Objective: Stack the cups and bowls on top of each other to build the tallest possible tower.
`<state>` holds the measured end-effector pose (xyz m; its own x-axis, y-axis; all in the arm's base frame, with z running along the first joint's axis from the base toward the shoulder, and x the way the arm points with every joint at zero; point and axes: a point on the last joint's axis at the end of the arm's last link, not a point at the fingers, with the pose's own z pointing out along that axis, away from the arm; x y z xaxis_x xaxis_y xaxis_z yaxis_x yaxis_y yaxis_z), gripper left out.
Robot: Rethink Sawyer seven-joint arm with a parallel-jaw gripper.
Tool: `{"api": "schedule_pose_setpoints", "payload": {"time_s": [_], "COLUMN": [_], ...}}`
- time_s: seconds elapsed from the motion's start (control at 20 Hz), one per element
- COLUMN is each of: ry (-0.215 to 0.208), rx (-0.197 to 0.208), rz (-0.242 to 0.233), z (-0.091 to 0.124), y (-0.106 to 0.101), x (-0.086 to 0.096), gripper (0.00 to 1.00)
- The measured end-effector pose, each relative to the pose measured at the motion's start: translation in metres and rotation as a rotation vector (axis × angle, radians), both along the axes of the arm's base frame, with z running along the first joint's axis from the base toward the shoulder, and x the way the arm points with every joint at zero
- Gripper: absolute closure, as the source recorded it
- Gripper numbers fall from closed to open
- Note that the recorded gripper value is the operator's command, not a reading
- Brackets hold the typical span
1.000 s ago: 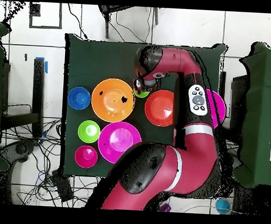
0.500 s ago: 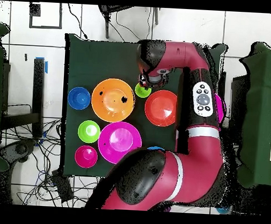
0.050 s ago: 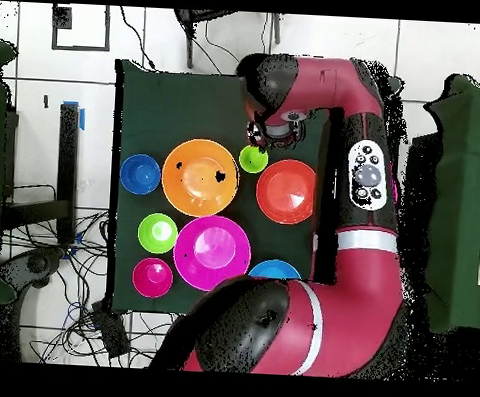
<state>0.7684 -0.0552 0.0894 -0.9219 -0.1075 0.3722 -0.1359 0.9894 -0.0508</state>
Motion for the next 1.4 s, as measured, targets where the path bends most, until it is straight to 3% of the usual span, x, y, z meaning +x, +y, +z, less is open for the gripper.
{"api": "schedule_pose_setpoints", "payload": {"time_s": [0.15, 0.2, 0.35, 0.65, 1.0, 1.4], "ry": [-0.012, -0.028, -0.039, -0.099, -0.148, -0.124], "rx": [0.005, 0.013, 0.028, 0.071, 0.081, 0.094], "rz": [-0.008, -0.013, -0.018, -0.006, 0.031, 0.049], "z": [0.019, 0.034, 0.047, 0.068, 0.061, 0.044], "y": [0.0, 0.001, 0.004, 0.021, 0.036, 0.042], "x": [0.004, 0.008, 0.008, 0.003, -0.009, -0.029], "gripper": [0.0, 0.0, 0.0, 0.0, 0.0, 0.0]}}
